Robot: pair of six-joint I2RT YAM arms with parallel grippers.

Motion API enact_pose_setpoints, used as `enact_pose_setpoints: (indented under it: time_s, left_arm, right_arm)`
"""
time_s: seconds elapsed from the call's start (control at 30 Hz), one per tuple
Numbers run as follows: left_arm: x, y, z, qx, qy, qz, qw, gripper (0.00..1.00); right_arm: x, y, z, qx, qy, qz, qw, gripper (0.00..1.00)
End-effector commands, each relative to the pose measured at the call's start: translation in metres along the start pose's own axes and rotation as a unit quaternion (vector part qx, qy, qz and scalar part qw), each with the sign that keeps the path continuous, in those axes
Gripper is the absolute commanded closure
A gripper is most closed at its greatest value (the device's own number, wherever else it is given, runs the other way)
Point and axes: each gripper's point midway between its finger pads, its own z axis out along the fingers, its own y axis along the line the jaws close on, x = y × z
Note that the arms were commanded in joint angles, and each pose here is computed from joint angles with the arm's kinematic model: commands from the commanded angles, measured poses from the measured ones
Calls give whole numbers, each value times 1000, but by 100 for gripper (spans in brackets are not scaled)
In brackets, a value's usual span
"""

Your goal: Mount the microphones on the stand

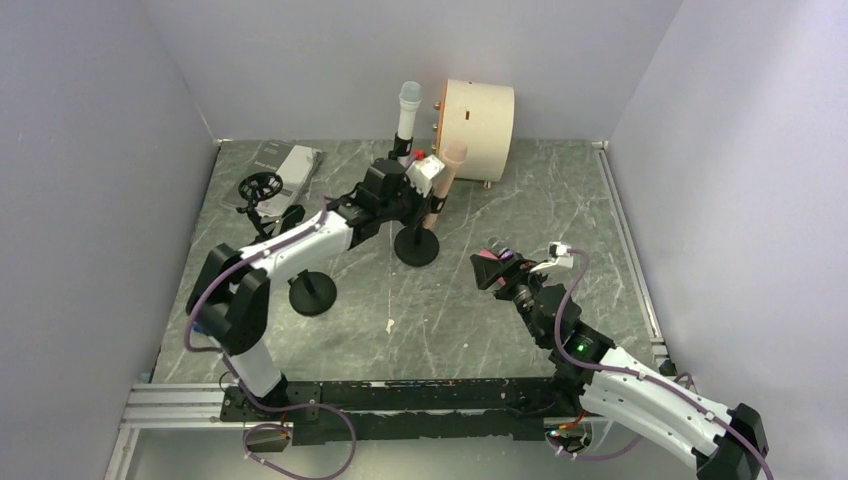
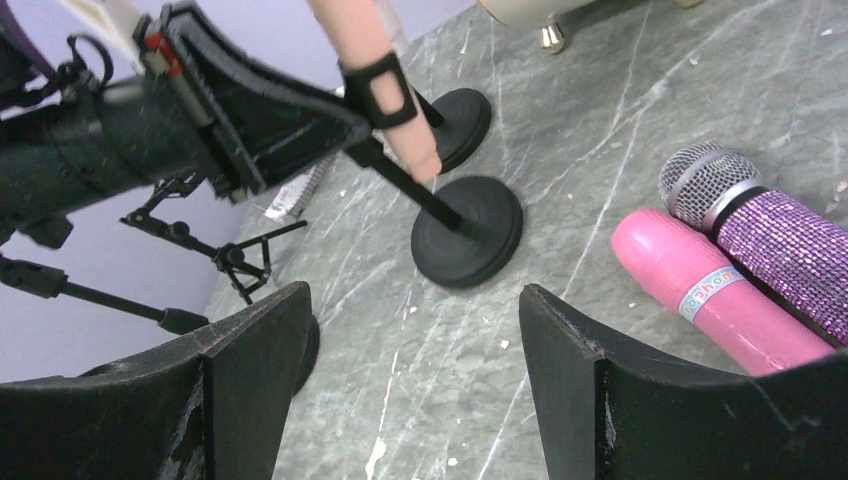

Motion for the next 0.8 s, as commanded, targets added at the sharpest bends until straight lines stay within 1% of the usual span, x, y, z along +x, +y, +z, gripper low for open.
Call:
enact_pose_setpoints:
  time_s: [0.0, 0.23, 0.43, 0.53, 0.7, 0.73, 0.77]
  left_arm:
    - [-81, 29, 17, -56, -115, 11, 992, 97]
    - [-99, 41, 47, -62, -145, -19, 987, 97]
    - [-97, 51, 66, -62, -157, -26, 985, 97]
    - [-95, 52, 73, -48, -161, -57, 984, 97]
    - [-92, 58, 81, -53, -161, -74, 983, 97]
    - [-91, 57, 81, -53, -156, -76, 983, 94]
    - [-90, 57, 82, -52, -153, -77, 984, 89]
  right_arm:
    - [-2, -7, -1, 16, -5, 2, 1000, 21]
    - [-1, -8, -2, 18, -2, 6, 1000, 21]
    - [-2, -7, -3, 18, 1, 3, 1000, 22]
    - [-2, -7, -4, 17, 2, 3, 1000, 22]
    - [-2, -7, -4, 18, 4, 2, 1000, 22]
    - [-2, -6, -4, 17, 5, 3, 1000, 21]
    - [-2, -6, -4, 17, 5, 3, 1000, 21]
